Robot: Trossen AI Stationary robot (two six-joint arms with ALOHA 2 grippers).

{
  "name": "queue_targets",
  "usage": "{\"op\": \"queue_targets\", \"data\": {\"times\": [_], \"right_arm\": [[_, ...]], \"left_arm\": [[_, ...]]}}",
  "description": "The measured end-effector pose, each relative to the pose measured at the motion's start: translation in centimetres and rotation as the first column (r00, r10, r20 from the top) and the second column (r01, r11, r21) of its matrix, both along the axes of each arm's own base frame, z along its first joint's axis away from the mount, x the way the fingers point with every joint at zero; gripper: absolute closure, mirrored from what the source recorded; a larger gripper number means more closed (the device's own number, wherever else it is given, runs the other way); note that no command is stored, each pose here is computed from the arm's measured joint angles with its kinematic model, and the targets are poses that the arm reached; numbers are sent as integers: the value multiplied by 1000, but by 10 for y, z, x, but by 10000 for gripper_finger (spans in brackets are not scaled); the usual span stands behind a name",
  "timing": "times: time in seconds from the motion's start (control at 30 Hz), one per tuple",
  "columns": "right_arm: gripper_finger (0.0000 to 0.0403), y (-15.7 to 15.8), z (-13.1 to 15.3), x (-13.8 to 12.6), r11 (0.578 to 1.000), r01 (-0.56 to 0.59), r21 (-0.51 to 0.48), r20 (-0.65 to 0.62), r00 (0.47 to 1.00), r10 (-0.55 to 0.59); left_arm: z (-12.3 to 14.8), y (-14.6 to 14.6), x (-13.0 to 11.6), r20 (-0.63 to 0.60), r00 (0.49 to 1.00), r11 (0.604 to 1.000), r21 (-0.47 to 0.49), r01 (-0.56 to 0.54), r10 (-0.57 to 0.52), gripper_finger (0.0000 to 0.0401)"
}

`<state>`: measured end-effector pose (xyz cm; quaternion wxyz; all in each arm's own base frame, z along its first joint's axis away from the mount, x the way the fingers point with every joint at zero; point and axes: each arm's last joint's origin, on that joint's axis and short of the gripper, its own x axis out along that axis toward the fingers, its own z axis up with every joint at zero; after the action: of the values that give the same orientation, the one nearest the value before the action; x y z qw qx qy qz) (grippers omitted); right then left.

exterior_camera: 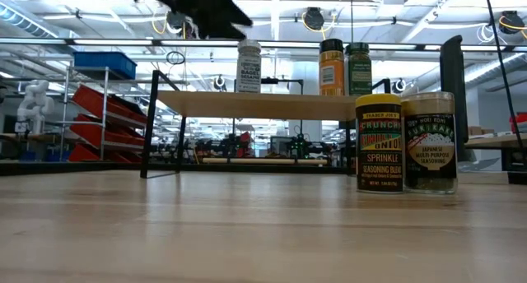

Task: Shelf spices
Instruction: Put the yellow seasoning bottle on the shelf

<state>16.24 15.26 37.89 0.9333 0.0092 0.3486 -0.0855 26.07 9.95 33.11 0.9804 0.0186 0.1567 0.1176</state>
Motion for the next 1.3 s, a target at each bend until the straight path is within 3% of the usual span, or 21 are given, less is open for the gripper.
{"op": "queue_targets", "data": {"times": [0.17,0.4,0.57,0.87,0.97,1.17,1.3], "right_arm": [[78,0,0,0,1000,-6,-8,-2,1000,6],[78,-2,0,2,1000,9,-24,7,1000,-8],[78,-6,0,5,999,26,-40,10,1000,-26],[78,-13,0,11,997,59,-41,2,998,-59],[78,-11,-2,13,997,58,-47,-6,998,-58],[78,-7,-7,18,996,48,-69,-24,998,-50],[78,-4,-9,20,996,48,-75,-30,998,-51]], "left_arm": [[29,-22,-19,75,997,999,27,19,-21,81],[44,-71,-19,176,967,982,-18,189,-183,81],[42,-108,-2,234,934,959,-13,282,-272,81],[-2,-148,45,131,973,982,5,189,-188,81],[-13,-159,58,153,973,985,8,174,-173,81],[-11,-179,80,192,956,975,41,218,-222,81],[-20,-184,98,95,970,975,38,220,-223,81]]}}
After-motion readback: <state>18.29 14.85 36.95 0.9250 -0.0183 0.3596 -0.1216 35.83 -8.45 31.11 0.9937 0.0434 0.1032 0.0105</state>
